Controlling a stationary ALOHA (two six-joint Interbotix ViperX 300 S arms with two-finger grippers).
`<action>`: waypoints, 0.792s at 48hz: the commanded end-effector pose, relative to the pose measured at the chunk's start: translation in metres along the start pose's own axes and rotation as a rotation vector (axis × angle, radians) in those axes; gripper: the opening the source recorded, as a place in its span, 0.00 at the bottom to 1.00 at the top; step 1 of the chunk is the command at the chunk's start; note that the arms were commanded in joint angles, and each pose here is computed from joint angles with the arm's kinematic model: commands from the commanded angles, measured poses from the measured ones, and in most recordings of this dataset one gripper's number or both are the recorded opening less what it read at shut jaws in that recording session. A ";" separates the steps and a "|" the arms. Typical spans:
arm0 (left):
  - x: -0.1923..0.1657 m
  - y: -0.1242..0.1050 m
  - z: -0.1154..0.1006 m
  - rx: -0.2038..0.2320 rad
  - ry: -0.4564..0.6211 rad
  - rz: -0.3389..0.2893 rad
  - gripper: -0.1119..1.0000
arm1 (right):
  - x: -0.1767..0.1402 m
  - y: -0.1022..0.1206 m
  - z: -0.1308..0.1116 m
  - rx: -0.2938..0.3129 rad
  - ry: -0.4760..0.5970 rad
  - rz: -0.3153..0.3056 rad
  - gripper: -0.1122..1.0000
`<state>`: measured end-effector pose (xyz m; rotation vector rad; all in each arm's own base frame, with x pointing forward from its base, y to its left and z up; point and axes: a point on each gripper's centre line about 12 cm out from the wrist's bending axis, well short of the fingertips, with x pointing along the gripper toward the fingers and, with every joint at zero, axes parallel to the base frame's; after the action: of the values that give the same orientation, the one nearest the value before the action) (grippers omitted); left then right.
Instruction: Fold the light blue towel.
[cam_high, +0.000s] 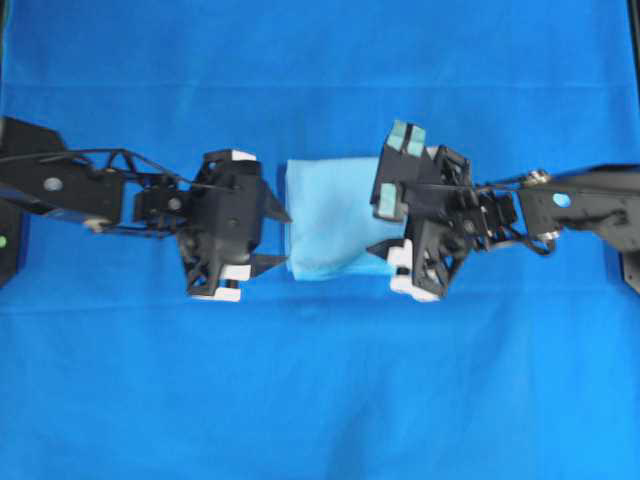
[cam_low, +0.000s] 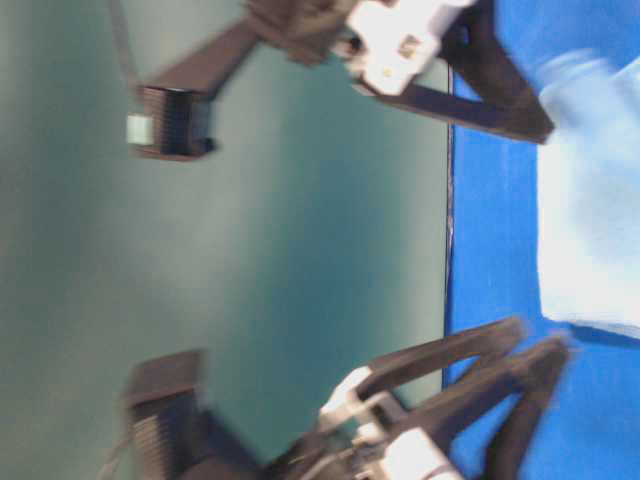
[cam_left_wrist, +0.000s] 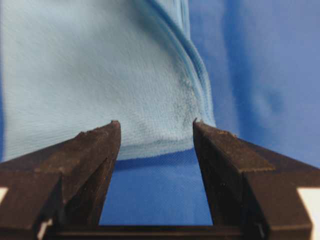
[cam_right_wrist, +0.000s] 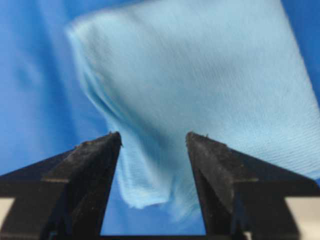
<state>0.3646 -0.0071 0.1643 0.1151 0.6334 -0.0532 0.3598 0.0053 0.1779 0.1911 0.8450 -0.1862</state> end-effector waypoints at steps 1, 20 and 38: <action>-0.025 0.001 0.021 -0.001 -0.075 0.005 0.61 | -0.032 0.009 0.023 -0.002 -0.056 0.002 0.63; -0.125 0.003 0.027 -0.010 -0.295 0.030 0.61 | -0.107 -0.007 0.016 -0.036 -0.188 -0.003 0.63; -0.189 -0.002 -0.011 -0.015 -0.399 0.038 0.61 | -0.164 -0.035 -0.032 -0.041 -0.377 0.037 0.62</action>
<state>0.2146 -0.0043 0.2615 0.1017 0.2672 -0.0336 0.2322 -0.0035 0.2738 0.1269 0.5162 -0.1618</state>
